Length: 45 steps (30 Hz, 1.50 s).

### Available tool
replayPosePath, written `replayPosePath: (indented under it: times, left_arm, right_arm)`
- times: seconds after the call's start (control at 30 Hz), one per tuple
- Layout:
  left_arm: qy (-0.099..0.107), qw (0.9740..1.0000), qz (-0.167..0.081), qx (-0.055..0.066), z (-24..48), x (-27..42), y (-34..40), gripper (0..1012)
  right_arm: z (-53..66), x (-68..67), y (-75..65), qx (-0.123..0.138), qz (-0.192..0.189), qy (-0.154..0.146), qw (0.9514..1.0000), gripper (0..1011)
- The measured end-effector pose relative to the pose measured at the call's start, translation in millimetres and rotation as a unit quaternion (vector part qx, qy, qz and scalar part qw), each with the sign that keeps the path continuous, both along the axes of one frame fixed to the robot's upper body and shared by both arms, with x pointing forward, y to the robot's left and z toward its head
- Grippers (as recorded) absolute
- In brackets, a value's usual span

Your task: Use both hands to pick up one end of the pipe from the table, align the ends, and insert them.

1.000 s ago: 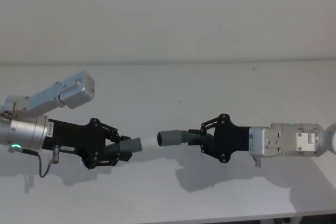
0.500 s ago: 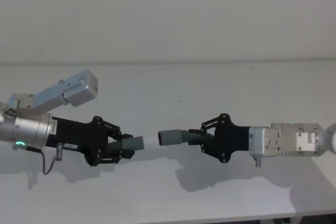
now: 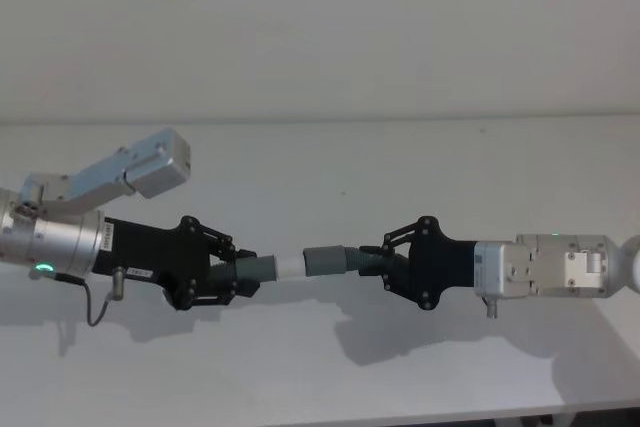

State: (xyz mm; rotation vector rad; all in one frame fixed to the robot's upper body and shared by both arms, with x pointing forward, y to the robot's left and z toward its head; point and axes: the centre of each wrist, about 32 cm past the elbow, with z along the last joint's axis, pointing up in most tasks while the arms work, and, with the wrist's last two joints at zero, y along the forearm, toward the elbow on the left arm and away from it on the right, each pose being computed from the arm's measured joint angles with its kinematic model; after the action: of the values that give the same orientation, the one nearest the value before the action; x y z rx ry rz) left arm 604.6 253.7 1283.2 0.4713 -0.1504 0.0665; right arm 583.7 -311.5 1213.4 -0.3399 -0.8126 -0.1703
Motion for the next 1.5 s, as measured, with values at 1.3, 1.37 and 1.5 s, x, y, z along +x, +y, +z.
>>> replayPosePath:
  times: [1.3, 1.37, 1.5]
  left_arm:
    - [0.001, 0.9999, -0.012, -0.001, 1.4, 11.7, -14.6, 346]
    - [0.002, 0.9999, -0.012, -0.001, 1.2, 12.2, -15.4, 346]
    - [0.005, 0.9999, -0.015, -0.001, 0.6, 14.3, -17.4, 346]
  right_arm:
    - [-0.1, 0.0, 0.0, 0.0, 0.0, 0.0, 1.0, 157]
    - [-0.1, 0.0, 0.0, 0.0, 0.0, 0.0, 1.0, 157]
    - [-0.1, 0.0, -0.1, 0.0, 0.0, 0.0, 1.0, 157]
